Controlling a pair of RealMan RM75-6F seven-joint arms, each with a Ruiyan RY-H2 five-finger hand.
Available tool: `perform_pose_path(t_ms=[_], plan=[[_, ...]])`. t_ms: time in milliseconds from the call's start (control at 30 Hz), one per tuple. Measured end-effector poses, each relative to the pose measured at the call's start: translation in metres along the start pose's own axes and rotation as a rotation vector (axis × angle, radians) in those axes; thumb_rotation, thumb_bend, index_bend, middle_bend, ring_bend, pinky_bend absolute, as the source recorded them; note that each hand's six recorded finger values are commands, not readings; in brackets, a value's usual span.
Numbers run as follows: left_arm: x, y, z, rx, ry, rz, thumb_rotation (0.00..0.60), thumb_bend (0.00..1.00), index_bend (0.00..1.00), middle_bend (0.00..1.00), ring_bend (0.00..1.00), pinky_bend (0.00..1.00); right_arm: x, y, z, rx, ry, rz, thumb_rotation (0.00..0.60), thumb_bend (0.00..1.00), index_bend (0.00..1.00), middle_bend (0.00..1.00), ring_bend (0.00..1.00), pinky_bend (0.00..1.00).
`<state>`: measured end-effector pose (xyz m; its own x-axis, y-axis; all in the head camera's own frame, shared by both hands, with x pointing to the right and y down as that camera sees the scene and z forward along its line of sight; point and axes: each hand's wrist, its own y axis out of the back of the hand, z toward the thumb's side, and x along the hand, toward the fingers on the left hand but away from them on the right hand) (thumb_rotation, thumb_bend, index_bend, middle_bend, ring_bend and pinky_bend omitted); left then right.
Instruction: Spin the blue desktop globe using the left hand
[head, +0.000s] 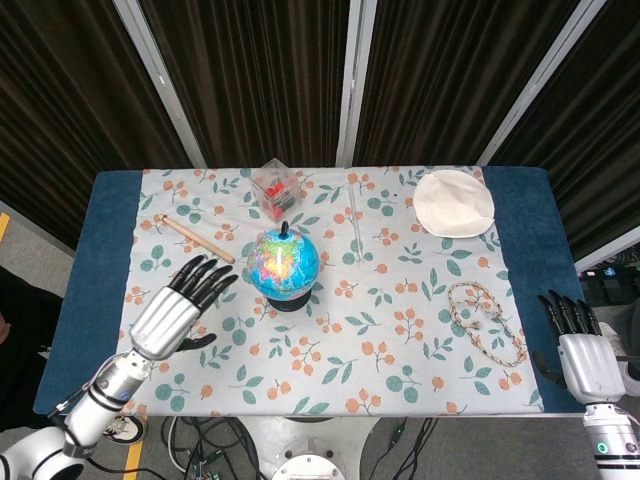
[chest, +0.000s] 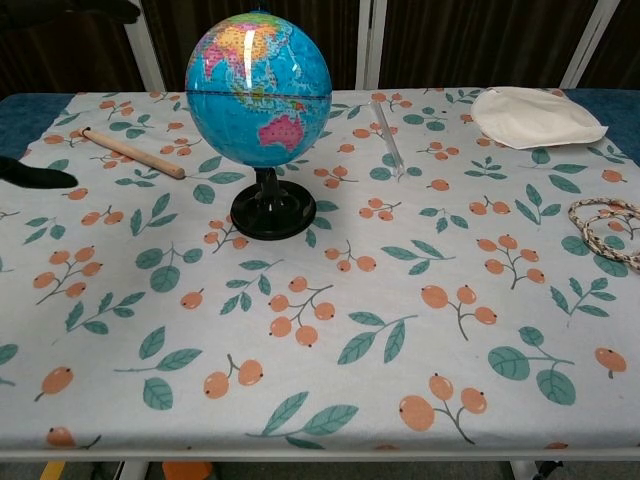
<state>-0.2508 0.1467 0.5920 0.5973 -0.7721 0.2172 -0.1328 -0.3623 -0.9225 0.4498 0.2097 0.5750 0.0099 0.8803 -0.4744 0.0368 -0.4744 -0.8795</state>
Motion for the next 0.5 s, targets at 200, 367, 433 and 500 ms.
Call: perform_pose_path(t_ms=[200,367,433,500], plan=[[0.023,-0.004,0.031,-0.031,-0.110,-0.003,0.600,0.10,0.09,0.08,0.02,0.04,0.000,-0.003,-0.002,-0.001,-0.006,0.011,0.600,0.27,0.00,0.00,0.00,0.00],[0.039,-0.010,0.045,-0.052,-0.150,-0.006,0.600,0.10,0.09,0.08,0.02,0.04,-0.001,-0.003,-0.003,-0.002,-0.005,0.011,0.600,0.27,0.00,0.00,0.00,0.00],[0.043,-0.015,0.044,-0.055,-0.147,-0.015,0.600,0.10,0.09,0.08,0.02,0.04,-0.001,-0.003,-0.003,-0.003,-0.007,0.009,0.600,0.27,0.00,0.00,0.00,0.00],[0.045,-0.019,0.043,-0.060,-0.141,-0.024,0.600,0.10,0.09,0.08,0.02,0.04,-0.001,-0.003,-0.005,-0.004,-0.010,0.009,0.600,0.27,0.00,0.00,0.00,0.00]])
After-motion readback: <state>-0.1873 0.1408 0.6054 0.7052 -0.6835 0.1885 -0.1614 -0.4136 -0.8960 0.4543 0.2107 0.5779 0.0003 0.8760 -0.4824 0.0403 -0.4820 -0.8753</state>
